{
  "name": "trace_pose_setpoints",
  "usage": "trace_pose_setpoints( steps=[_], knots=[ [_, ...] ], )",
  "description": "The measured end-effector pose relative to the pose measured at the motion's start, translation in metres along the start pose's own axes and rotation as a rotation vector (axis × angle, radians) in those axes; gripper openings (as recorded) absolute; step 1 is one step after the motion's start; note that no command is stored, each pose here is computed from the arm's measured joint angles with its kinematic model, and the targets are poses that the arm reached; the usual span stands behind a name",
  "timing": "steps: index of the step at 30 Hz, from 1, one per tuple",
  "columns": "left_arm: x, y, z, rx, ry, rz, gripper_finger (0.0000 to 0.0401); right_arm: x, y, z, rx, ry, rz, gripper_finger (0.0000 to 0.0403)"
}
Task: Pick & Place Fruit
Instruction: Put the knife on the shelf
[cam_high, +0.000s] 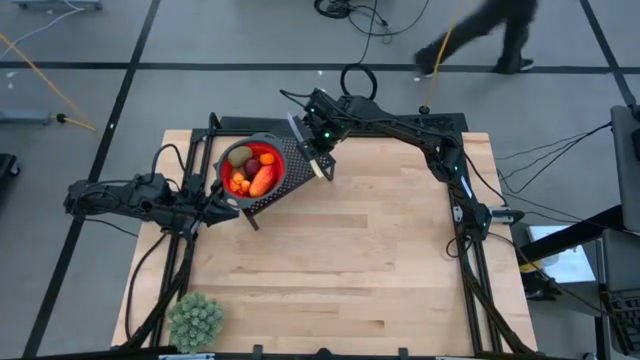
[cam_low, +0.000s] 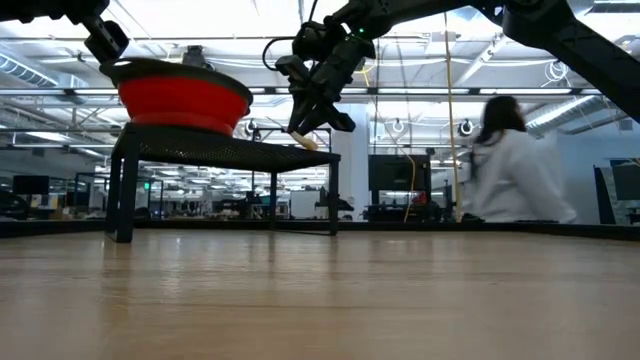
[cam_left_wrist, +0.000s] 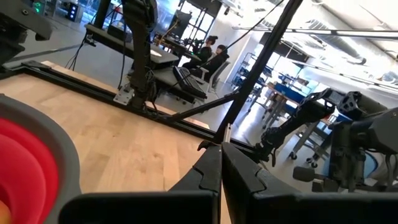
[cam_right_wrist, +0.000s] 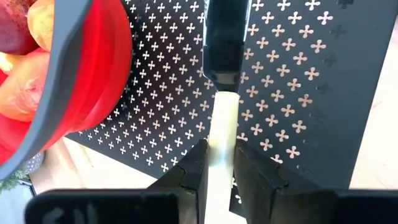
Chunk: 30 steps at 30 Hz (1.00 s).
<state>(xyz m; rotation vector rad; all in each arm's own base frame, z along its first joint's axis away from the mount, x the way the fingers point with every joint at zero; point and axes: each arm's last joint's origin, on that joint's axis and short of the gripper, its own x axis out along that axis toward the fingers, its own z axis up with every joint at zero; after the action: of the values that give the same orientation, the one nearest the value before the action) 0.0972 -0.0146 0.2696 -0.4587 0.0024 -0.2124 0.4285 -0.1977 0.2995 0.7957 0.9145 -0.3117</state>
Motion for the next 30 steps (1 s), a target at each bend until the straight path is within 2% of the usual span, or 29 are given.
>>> trace_pose_setpoints(
  steps=[12,30],
  knots=[
    [0.000,0.000,0.000,-0.022,0.006,-0.012,0.0007,0.030,-0.006,0.002,-0.006,0.020,0.003,0.0059],
    [0.000,-0.001,0.000,-0.047,0.009,-0.018,0.0007,0.029,-0.007,0.005,-0.011,-0.006,0.008,0.0059]
  ],
)
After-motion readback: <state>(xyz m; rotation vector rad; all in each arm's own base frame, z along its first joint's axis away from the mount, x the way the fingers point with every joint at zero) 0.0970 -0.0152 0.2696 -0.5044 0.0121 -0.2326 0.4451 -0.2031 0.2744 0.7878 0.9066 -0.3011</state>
